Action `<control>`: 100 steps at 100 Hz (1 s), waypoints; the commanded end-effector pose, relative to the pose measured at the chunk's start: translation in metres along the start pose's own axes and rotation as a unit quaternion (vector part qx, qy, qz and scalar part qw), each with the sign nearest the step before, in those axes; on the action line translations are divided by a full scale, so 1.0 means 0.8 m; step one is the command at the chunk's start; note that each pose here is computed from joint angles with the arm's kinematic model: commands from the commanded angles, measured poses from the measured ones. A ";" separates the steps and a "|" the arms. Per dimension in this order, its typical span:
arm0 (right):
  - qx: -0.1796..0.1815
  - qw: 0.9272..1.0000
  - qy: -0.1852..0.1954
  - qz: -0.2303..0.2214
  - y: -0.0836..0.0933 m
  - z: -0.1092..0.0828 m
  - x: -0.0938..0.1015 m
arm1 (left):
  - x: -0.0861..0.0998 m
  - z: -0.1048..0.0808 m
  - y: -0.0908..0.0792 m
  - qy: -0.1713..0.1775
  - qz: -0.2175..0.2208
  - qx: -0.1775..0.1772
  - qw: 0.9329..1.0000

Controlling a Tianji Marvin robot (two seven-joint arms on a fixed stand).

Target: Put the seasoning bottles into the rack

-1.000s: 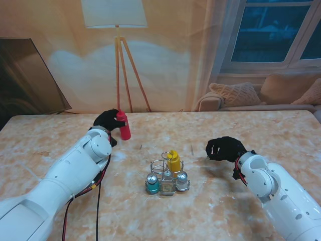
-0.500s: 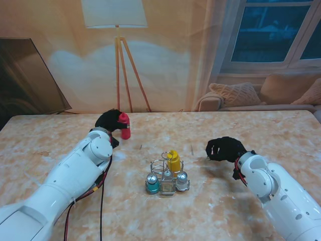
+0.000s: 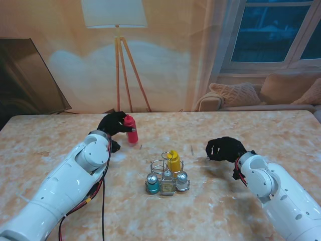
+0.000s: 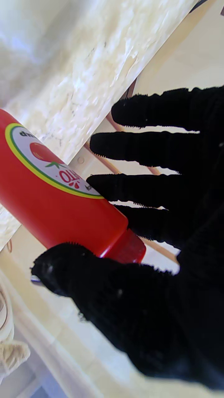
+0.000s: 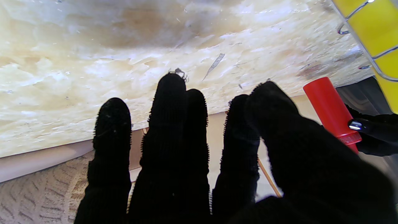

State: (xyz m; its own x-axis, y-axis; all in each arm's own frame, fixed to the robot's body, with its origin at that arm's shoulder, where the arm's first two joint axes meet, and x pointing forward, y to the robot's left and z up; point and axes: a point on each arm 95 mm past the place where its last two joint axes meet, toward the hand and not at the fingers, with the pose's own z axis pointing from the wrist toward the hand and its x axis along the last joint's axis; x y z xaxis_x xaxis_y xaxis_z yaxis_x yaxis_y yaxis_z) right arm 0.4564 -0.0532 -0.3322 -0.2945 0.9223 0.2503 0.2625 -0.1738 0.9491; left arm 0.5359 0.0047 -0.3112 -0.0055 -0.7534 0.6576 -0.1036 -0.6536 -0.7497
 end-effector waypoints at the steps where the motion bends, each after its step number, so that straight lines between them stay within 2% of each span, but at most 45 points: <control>1: 0.012 1.000 0.002 0.003 -0.009 -0.001 0.003 | 0.004 -0.009 0.005 0.012 -0.003 -0.016 1.000; 30: 0.014 1.000 0.002 0.004 -0.010 -0.002 0.003 | 0.028 -0.044 0.005 0.066 -0.016 -0.065 0.996; 58: 0.014 1.000 0.002 0.005 -0.010 -0.003 0.003 | 0.047 -0.066 0.001 0.110 -0.026 -0.075 0.991; 78: 0.013 1.000 0.002 0.005 -0.010 -0.003 0.003 | 0.059 -0.075 -0.005 0.123 -0.043 -0.087 0.988; 100: 0.014 1.000 0.003 0.006 -0.010 -0.002 0.003 | 0.068 -0.085 -0.001 0.134 -0.060 -0.107 0.983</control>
State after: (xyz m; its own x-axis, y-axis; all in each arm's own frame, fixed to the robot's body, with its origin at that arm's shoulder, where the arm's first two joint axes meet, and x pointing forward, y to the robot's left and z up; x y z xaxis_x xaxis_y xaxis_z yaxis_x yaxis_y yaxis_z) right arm 0.4556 -0.0535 -0.3331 -0.2933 0.9212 0.2556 0.2675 -0.1776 0.9470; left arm 0.4734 -0.0253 -0.2692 -0.2330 -0.6193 0.7498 -0.2955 -0.6895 -0.6613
